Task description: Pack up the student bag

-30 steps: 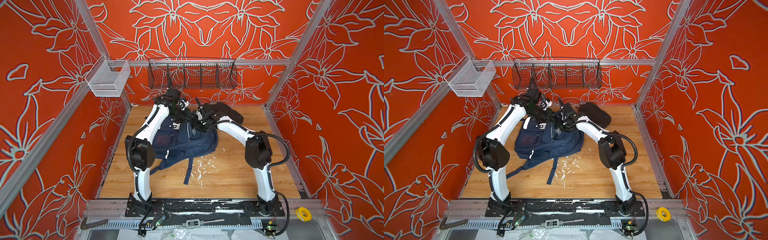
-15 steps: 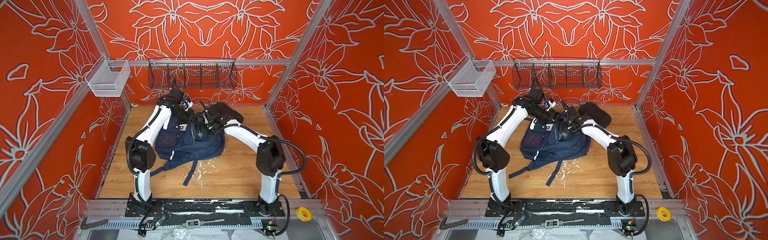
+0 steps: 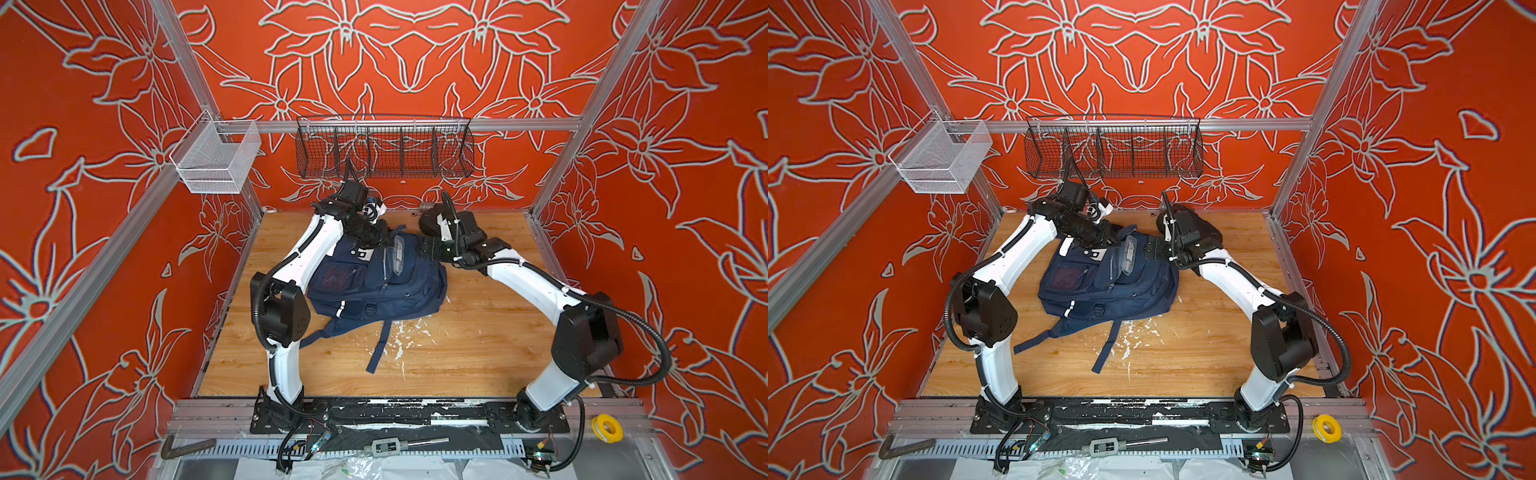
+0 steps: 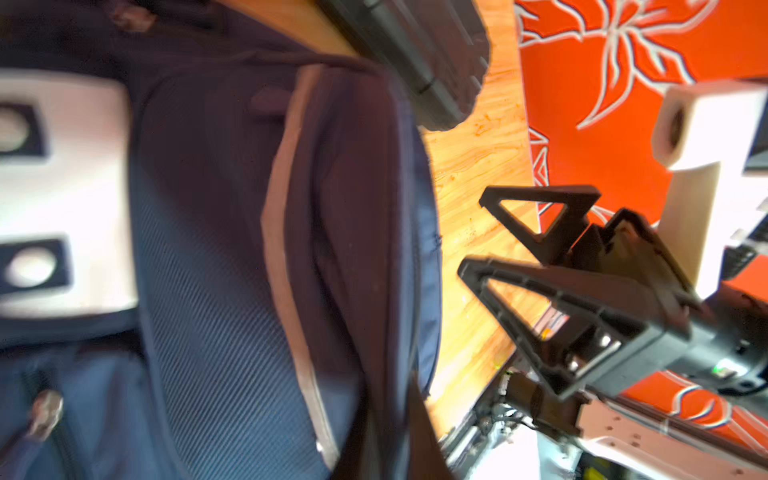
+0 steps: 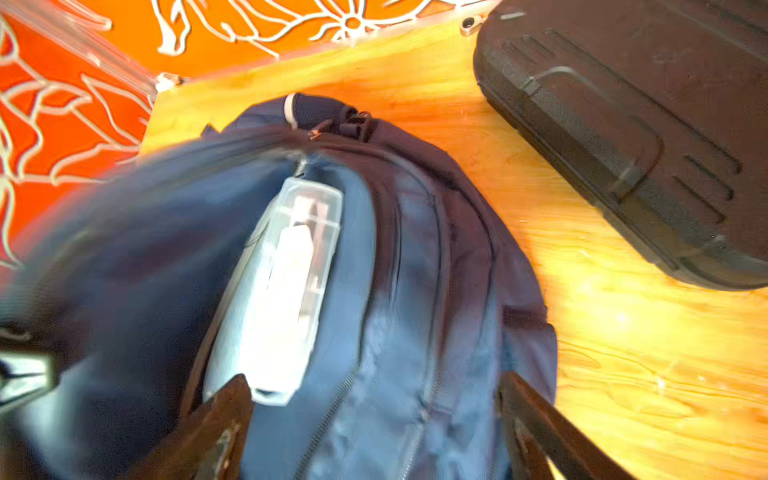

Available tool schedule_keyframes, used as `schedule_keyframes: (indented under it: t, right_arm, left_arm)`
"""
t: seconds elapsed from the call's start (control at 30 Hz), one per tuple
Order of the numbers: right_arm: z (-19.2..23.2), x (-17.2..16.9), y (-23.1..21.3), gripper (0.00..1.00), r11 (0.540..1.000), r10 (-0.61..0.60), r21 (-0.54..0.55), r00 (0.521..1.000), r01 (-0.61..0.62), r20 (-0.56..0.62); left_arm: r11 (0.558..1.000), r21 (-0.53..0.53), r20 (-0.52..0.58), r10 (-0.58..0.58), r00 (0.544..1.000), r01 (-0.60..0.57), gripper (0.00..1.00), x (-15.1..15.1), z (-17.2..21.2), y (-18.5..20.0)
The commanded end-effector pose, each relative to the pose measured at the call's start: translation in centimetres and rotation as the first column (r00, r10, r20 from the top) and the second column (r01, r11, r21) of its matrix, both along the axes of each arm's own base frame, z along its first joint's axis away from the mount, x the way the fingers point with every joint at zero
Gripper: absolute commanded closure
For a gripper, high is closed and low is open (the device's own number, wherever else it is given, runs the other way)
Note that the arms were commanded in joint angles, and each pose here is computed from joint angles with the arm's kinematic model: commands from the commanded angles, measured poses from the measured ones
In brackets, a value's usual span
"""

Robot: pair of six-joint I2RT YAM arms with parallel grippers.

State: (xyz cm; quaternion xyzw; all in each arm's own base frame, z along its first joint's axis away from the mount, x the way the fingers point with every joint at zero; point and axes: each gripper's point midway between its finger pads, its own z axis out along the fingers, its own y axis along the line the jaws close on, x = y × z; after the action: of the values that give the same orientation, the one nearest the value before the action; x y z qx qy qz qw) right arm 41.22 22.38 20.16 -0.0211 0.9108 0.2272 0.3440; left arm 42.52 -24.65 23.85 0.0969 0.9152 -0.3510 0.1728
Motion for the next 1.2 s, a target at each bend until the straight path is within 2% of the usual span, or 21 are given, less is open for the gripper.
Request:
schedule_keyframes:
  t: [0.0, 0.07, 0.1, 0.13, 0.2, 0.33, 0.37, 0.43, 0.5, 0.53, 0.6, 0.7, 0.77, 0.83, 0.93, 1.0, 1.1, 1.17]
  right_arm:
    - [5.9, -0.6, -1.0, 0.07, 0.997, 0.054, -0.057, 0.975, -0.043, 0.216]
    - [6.4, -1.3, -1.9, 0.07, 0.991, 0.081, -0.122, 0.966, -0.052, 0.246]
    - [6.4, -1.7, -2.0, 0.07, 0.988, 0.098, -0.137, 0.963, -0.065, 0.252]
    - [6.2, -2.2, -1.9, 0.08, 0.984, 0.127, -0.151, 0.960, -0.092, 0.248]
    - [5.2, -2.7, -1.9, 0.10, 0.982, 0.134, -0.158, 0.968, -0.102, 0.211]
    - [2.8, -4.2, -0.3, 0.19, 0.977, 0.185, -0.130, 0.975, -0.169, 0.124]
    - [2.4, -4.5, 0.2, 0.22, 0.976, 0.195, -0.117, 0.975, -0.182, 0.110]
    - [1.1, -4.9, 1.1, 0.26, 0.981, 0.186, -0.074, 0.980, -0.181, 0.075]
    - [0.0, -4.9, 2.1, 0.29, 0.985, 0.171, -0.035, 0.985, -0.170, 0.024]
    - [-0.4, -4.8, 2.8, 0.29, 0.985, 0.170, -0.010, 0.985, -0.170, -0.009]
    - [-1.0, -4.7, 4.1, 0.29, 0.988, 0.156, 0.035, 0.985, -0.153, -0.073]
    - [-1.7, -4.4, 6.1, 0.30, 0.983, 0.170, 0.090, 0.979, -0.161, -0.111]
    - [-2.8, -4.1, 6.9, 0.35, 0.980, 0.171, 0.125, 0.975, -0.153, -0.143]
    - [-4.4, -4.0, 7.2, 0.49, 0.982, 0.168, 0.126, 0.961, -0.144, -0.218]
    - [-5.2, -3.7, 7.7, 0.79, 0.975, 0.209, 0.125, 0.941, -0.181, -0.267]
    - [-4.8, -3.0, 7.0, 0.90, 0.977, 0.204, 0.120, 0.941, -0.177, -0.271]
    - [-4.2, -1.3, 5.5, 1.00, 0.977, 0.178, 0.164, 0.944, -0.136, -0.278]
    - [-3.8, -0.4, 5.2, 1.00, 0.968, 0.186, 0.215, 0.940, -0.127, -0.286]
  left_arm:
    - [0.996, 0.006, 0.222, -0.090, 0.971, 0.091, 0.64, -0.4, 4.1, -1.9]
    - [0.993, 0.065, 0.309, -0.112, 0.944, 0.097, 0.56, -0.3, 4.9, -1.0]
    - [0.986, 0.118, 0.362, -0.150, 0.920, 0.114, 0.47, -0.4, 5.2, -0.4]
    - [0.974, 0.188, 0.412, -0.195, 0.890, 0.126, 0.36, -0.5, 5.3, 0.4]
    - [0.934, 0.325, 0.466, -0.297, 0.834, 0.151, 0.28, -0.9, 4.8, 1.8]
    - [0.769, 0.561, 0.442, -0.591, 0.675, 0.307, 0.32, -3.7, 0.6, 3.7]
    - [0.728, 0.607, 0.430, -0.638, 0.639, 0.319, 0.33, -4.1, -0.6, 4.3]
    - [0.618, 0.713, 0.392, -0.742, 0.543, 0.331, 0.34, -4.6, -4.2, 5.5]
    - [0.534, 0.783, 0.359, -0.807, 0.468, 0.319, 0.35, -4.8, -6.8, 6.4]
    - [0.501, 0.809, 0.342, -0.826, 0.447, 0.306, 0.36, -4.8, -7.8, 6.8]
    - [0.495, 0.826, 0.358, -0.829, 0.430, 0.269, 0.36, -4.3, -8.2, 7.0]
    - [0.510, 0.830, 0.396, -0.824, 0.406, 0.226, 0.38, -3.6, -8.1, 6.9]
    - [0.493, 0.842, 0.397, -0.841, 0.368, 0.219, 0.39, -3.7, -8.3, 6.8]
    - [0.478, 0.850, 0.393, -0.855, 0.339, 0.221, 0.40, -3.9, -9.1, 6.7]
    - [0.486, 0.850, 0.416, -0.857, 0.306, 0.206, 0.41, -4.0, -10.1, 6.4]
    - [0.491, 0.848, 0.428, -0.857, 0.286, 0.200, 0.41, -4.4, -10.5, 6.2]
    - [0.516, 0.841, 0.466, -0.843, 0.268, 0.161, 0.41, -4.6, -10.2, 6.1]
    - [0.537, 0.830, 0.496, -0.834, 0.243, 0.149, 0.41, -5.1, -9.6, 5.8]
